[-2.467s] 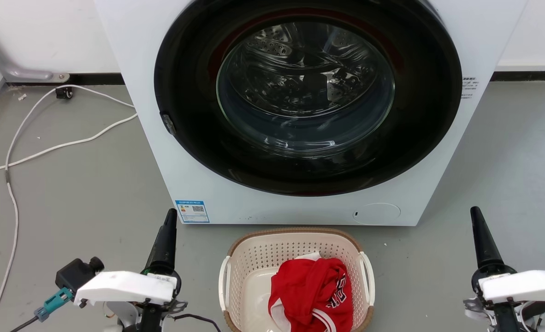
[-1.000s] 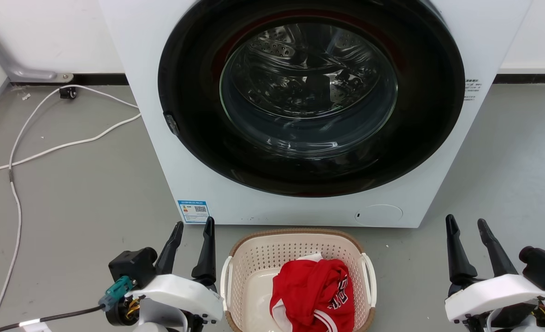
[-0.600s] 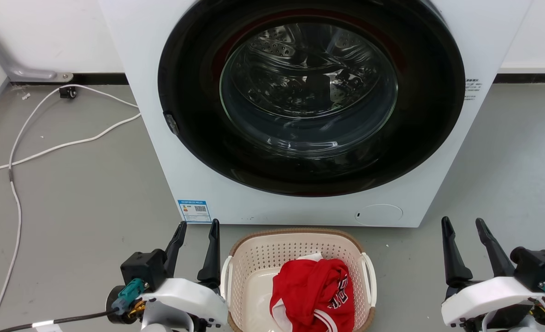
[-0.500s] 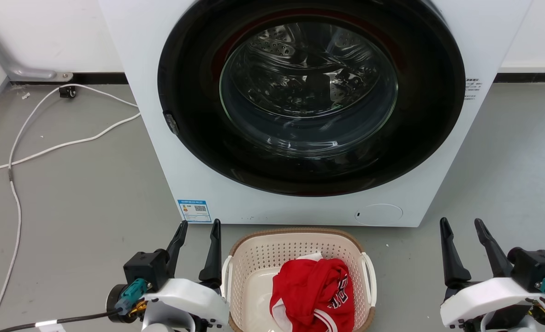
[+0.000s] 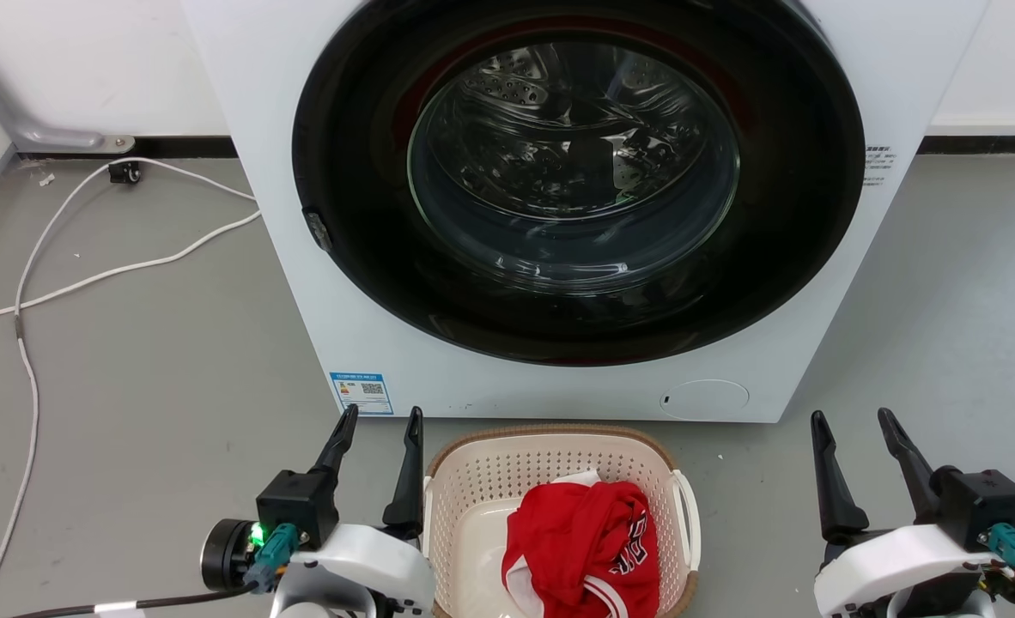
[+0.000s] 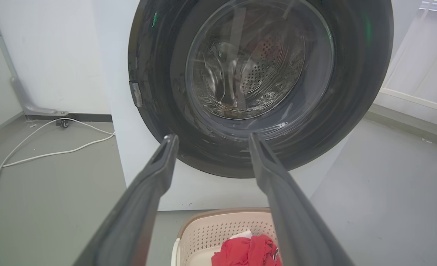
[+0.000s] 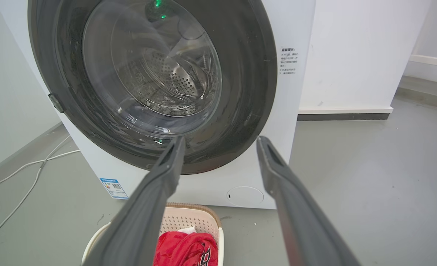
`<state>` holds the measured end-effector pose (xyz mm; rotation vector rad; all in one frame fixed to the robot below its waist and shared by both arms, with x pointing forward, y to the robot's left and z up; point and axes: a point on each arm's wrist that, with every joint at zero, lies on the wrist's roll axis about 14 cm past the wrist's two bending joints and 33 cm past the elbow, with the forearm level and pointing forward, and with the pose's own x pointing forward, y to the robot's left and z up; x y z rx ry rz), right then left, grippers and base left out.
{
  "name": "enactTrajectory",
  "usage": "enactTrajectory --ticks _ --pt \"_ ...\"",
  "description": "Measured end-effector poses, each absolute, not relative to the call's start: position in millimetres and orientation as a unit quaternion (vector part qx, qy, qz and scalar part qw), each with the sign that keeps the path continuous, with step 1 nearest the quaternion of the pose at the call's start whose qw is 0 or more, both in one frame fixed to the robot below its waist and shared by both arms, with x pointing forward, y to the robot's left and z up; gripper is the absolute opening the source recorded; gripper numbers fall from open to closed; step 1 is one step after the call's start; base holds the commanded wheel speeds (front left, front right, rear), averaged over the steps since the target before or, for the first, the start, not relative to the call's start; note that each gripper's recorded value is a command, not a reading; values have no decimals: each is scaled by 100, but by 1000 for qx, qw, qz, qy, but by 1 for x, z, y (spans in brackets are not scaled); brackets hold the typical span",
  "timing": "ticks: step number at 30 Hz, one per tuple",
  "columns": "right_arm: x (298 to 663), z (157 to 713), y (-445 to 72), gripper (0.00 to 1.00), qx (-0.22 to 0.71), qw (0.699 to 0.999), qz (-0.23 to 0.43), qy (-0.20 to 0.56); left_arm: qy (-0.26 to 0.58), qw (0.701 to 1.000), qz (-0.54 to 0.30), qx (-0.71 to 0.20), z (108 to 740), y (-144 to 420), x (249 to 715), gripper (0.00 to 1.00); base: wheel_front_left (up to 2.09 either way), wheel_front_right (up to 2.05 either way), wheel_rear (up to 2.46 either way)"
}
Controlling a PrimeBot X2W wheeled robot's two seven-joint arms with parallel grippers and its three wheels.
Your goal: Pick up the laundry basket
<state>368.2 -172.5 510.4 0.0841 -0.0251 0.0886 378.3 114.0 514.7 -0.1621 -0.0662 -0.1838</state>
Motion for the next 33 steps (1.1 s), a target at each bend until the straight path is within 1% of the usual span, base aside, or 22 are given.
enactTrajectory --ticks 19,33 --pt "366 515 -169 100 3 998 52 -28 -50 993 -102 -29 517 108 376 100 0 0 0" --pt "366 511 -171 100 18 998 48 -23 -43 993 -97 -41 513 110 376 100 0 0 0"
